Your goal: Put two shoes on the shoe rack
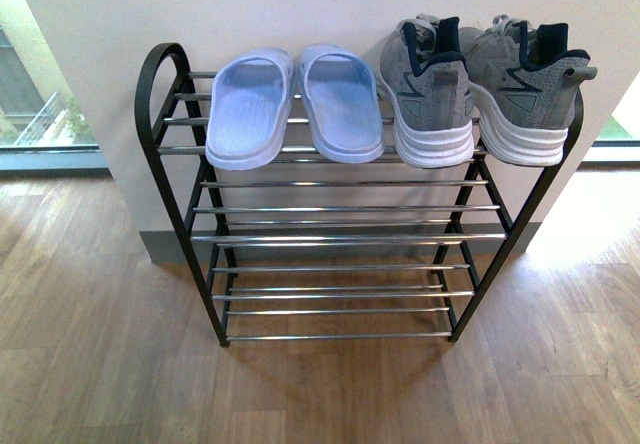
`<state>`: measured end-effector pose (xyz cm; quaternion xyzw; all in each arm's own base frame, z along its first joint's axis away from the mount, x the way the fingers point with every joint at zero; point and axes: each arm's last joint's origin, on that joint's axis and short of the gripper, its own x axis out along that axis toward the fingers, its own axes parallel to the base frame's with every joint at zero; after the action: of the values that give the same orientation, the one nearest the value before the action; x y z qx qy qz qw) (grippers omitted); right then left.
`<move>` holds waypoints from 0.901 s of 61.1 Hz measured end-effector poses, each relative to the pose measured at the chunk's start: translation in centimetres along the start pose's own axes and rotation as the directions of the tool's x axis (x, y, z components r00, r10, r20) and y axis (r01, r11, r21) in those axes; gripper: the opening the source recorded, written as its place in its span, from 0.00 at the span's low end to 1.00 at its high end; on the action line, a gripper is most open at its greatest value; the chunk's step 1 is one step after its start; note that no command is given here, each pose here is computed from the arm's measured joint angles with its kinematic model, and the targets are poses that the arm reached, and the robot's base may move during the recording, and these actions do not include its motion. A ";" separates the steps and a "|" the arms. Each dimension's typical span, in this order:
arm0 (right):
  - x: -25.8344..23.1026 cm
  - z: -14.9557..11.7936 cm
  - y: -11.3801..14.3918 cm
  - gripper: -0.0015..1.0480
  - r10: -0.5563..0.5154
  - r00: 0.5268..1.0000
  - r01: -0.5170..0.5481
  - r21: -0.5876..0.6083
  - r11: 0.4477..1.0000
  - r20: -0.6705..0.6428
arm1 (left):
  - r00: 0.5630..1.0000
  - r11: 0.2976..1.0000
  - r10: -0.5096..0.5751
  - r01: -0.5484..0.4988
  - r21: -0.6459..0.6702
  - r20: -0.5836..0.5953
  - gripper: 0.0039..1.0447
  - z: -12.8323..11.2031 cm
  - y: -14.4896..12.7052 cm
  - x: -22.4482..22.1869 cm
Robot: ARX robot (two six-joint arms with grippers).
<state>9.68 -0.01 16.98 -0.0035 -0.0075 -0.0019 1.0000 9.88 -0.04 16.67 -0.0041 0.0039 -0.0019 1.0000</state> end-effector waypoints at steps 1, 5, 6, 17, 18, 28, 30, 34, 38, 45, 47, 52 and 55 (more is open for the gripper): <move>0.0 0.0 0.0 0.91 0.000 1.000 0.000 0.000 1.000 0.000 | 1.000 1.000 0.000 0.000 0.000 0.009 0.01 0.1 0.0 -0.1; 0.0 0.0 0.0 0.91 0.001 1.000 -0.001 0.000 1.000 0.000 | 1.000 1.000 0.001 -0.001 0.000 0.003 0.01 0.0 0.0 -0.1; 0.0 0.0 0.0 0.91 0.001 1.000 -0.001 0.000 1.000 0.000 | 1.000 1.000 0.001 -0.001 0.000 0.004 0.01 0.0 0.0 -0.1; 0.0 0.0 0.0 0.91 0.001 1.000 -0.001 0.000 1.000 0.000 | 1.000 1.000 0.001 -0.001 0.000 0.005 0.01 0.0 0.0 -0.1; 0.0 0.0 0.0 0.91 0.001 1.000 -0.001 0.000 1.000 0.000 | 1.000 1.000 0.001 -0.001 0.000 0.005 0.01 0.0 0.0 -0.1; 0.0 0.0 0.0 0.91 0.001 1.000 -0.001 0.000 1.000 0.000 | 1.000 1.000 0.001 -0.001 0.000 0.005 0.32 0.0 0.0 -0.1; 0.0 0.0 0.0 0.91 0.001 1.000 -0.001 0.000 1.000 0.000 | 1.000 1.000 0.001 -0.001 0.000 0.005 0.41 0.0 0.0 -0.1; 0.0 0.0 0.0 0.91 0.001 1.000 -0.001 0.000 1.000 0.000 | 1.000 1.000 0.001 -0.001 0.000 0.005 0.53 0.0 0.0 -0.1; 0.0 0.0 0.0 0.91 0.001 1.000 -0.001 0.000 1.000 0.000 | 1.000 1.000 0.001 -0.001 0.000 0.005 0.65 0.0 0.0 -0.1; 0.0 0.0 0.0 0.91 0.001 1.000 -0.001 0.000 1.000 0.000 | 1.000 1.000 0.001 -0.001 0.000 0.005 0.84 0.0 0.0 -0.1; 0.0 0.0 0.0 0.91 0.001 1.000 -0.001 0.000 1.000 0.000 | 1.000 1.000 0.001 -0.001 0.000 0.005 0.90 0.0 0.0 -0.1; 0.0 0.0 0.0 0.91 0.001 1.000 -0.001 0.000 1.000 0.000 | 1.000 1.000 0.001 -0.001 0.002 0.005 0.91 0.0 0.0 -0.1; 0.0 0.0 0.0 0.91 0.001 1.000 -0.001 0.000 1.000 0.000 | 1.000 1.000 0.001 -0.001 0.002 0.005 0.91 0.0 0.0 -0.1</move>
<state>9.68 -0.01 16.98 -0.0035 -0.0077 -0.0016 1.0000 9.79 -0.03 16.70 -0.0030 0.0012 -0.0015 1.0000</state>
